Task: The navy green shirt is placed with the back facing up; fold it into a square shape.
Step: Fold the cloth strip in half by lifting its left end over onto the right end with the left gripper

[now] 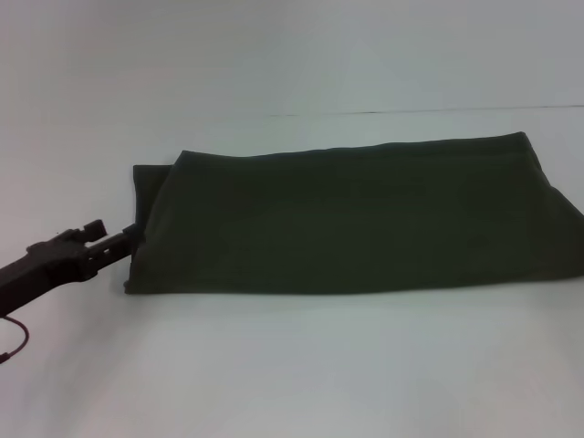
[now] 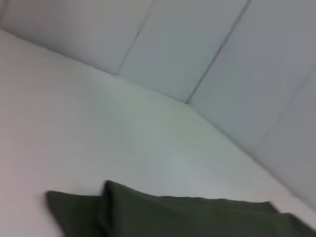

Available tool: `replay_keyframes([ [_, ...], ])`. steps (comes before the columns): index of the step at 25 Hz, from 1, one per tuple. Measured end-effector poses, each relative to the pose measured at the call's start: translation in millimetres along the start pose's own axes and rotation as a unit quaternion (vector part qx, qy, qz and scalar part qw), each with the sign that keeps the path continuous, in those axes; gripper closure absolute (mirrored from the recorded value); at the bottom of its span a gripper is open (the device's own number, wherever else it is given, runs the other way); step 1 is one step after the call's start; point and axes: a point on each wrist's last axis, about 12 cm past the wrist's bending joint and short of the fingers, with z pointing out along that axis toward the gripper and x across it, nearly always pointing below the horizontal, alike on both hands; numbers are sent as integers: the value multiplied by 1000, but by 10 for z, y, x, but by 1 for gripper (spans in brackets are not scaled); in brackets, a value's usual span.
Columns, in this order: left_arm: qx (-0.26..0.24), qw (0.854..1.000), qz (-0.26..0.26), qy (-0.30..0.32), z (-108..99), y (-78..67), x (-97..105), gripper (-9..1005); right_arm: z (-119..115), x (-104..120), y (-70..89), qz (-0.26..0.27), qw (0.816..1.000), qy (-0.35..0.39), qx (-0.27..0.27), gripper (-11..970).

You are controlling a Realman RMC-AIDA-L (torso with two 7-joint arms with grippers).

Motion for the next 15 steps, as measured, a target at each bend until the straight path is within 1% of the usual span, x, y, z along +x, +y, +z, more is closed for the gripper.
replay_keyframes([
  [5,53,997,-52,9,-58,-86,-34,158,161,-65,116,-14,999,8,-33,207],
  [6,53,997,-52,9,-58,-86,-34,158,197,-75,133,-16,999,10,-36,192],
  [8,61,994,-92,23,-80,-90,-24,158,263,-98,161,-20,999,12,-39,137],
  [10,62,991,-112,34,-81,-94,-7,158,305,-115,174,-23,999,12,-38,82],
  [11,62,991,-112,34,-81,-94,-7,159,321,-126,178,-24,999,12,-38,55],
  [15,66,985,-147,57,-74,-112,24,159,362,-150,194,-28,999,11,-38,58],
])
